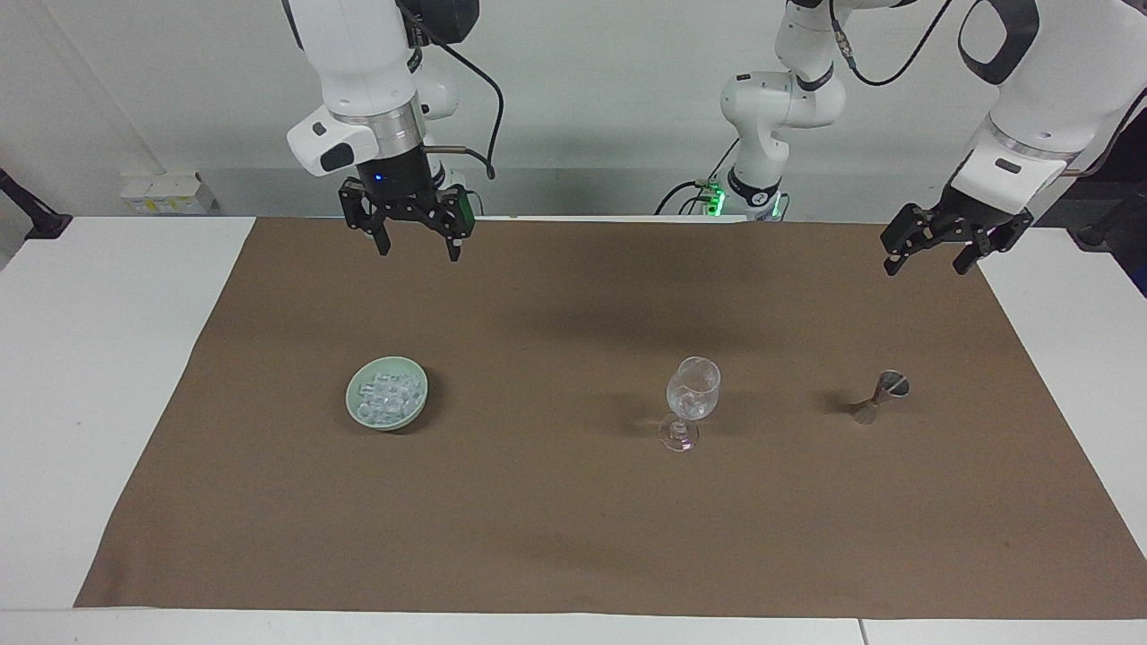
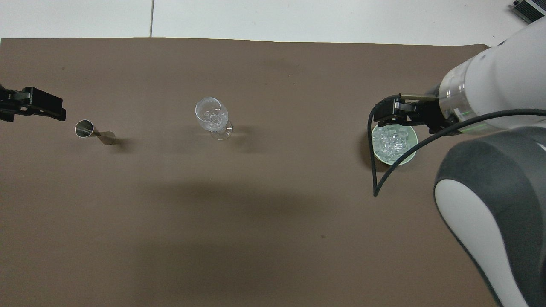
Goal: Pour wine and add ice with both arms
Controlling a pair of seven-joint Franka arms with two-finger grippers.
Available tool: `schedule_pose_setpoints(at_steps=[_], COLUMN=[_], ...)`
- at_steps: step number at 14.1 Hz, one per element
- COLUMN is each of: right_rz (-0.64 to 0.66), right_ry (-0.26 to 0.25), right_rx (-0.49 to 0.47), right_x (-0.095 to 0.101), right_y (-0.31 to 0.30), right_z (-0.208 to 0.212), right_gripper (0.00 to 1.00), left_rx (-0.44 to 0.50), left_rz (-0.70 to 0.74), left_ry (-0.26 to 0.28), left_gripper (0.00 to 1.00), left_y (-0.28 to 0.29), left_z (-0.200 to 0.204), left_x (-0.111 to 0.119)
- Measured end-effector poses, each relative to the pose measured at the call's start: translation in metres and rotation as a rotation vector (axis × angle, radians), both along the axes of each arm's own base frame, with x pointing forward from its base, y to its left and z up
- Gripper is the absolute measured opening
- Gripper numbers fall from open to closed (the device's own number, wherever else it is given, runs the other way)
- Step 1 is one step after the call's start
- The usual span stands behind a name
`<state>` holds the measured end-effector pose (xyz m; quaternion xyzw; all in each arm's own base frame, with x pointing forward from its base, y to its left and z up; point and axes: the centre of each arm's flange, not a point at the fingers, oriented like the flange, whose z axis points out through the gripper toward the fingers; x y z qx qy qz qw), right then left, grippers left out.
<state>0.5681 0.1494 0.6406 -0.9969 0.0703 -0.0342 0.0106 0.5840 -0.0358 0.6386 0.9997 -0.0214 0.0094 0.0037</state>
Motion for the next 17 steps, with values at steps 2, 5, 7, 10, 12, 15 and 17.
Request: schedule_pose_setpoints(at_steps=[2, 5, 7, 10, 12, 15, 17], right_rz=[0.011, 0.0, -0.01, -0.002, 0.008, 0.007, 0.008], right_ry=[0.016, 0.019, 0.012, 0.018, 0.013, 0.011, 0.014], right_rx=[-0.006, -0.008, -0.009, -0.014, -0.015, -0.018, -0.02], right_x=[-0.002, -0.003, 0.0, 0.001, 0.001, 0.002, 0.001], right_y=[-0.002, -0.011, -0.029, -0.046, -0.052, -0.058, -0.058], right_z=[0.0, 0.003, 0.006, 0.009, 0.012, 0.013, 0.013], right_gripper=[1.0, 1.0, 1.0, 1.0, 1.0, 1.0, 1.0], left_rx=[0.0, 0.0, 0.0, -0.002, -0.002, -0.002, -0.001], left_rz=[-0.014, -0.036, -0.041, -0.058, -0.065, -0.066, -0.065], left_ry=[0.0, -0.001, 0.0, 0.0, -0.001, -0.001, -0.002], left_gripper=[1.0, 1.0, 1.0, 1.0, 1.0, 1.0, 1.0], left_y=[-0.002, -0.007, -0.009, -0.019, -0.022, -0.022, -0.021], left_z=[0.0, 0.0, 0.0, 0.0, 0.0, -0.001, -0.001], left_x=[0.0, 0.0, -0.001, -0.001, -0.002, -0.001, -0.001])
